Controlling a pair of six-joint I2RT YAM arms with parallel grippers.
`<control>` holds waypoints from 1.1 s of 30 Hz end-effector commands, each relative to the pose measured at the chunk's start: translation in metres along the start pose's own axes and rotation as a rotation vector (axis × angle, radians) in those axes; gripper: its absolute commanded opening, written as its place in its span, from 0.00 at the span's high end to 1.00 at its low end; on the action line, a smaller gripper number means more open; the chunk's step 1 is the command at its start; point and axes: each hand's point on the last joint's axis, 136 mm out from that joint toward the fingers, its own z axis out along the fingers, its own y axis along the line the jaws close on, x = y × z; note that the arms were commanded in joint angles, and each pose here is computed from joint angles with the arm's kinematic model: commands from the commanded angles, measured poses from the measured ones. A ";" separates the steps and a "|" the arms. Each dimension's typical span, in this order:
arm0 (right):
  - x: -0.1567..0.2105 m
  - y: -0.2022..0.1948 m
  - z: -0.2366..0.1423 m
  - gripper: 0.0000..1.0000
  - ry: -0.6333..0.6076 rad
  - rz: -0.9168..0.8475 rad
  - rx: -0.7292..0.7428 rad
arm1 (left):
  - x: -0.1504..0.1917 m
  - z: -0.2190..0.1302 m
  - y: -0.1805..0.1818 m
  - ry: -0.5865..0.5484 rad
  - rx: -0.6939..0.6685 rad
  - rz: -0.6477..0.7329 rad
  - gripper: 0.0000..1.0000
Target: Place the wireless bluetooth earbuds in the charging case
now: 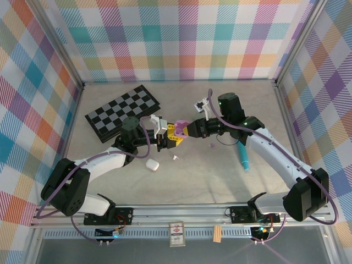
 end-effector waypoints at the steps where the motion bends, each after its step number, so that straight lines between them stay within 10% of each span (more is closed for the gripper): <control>1: -0.005 0.001 -0.003 0.66 -0.005 -0.035 0.034 | -0.028 0.000 -0.012 -0.060 0.044 0.081 0.69; 20: -0.011 0.018 -0.045 0.45 -0.152 -0.219 0.160 | -0.027 -0.003 -0.012 -0.063 0.031 0.087 0.69; 33: 0.032 -0.088 -0.082 0.44 -0.291 0.036 0.497 | -0.030 -0.012 -0.027 -0.094 0.065 0.165 0.69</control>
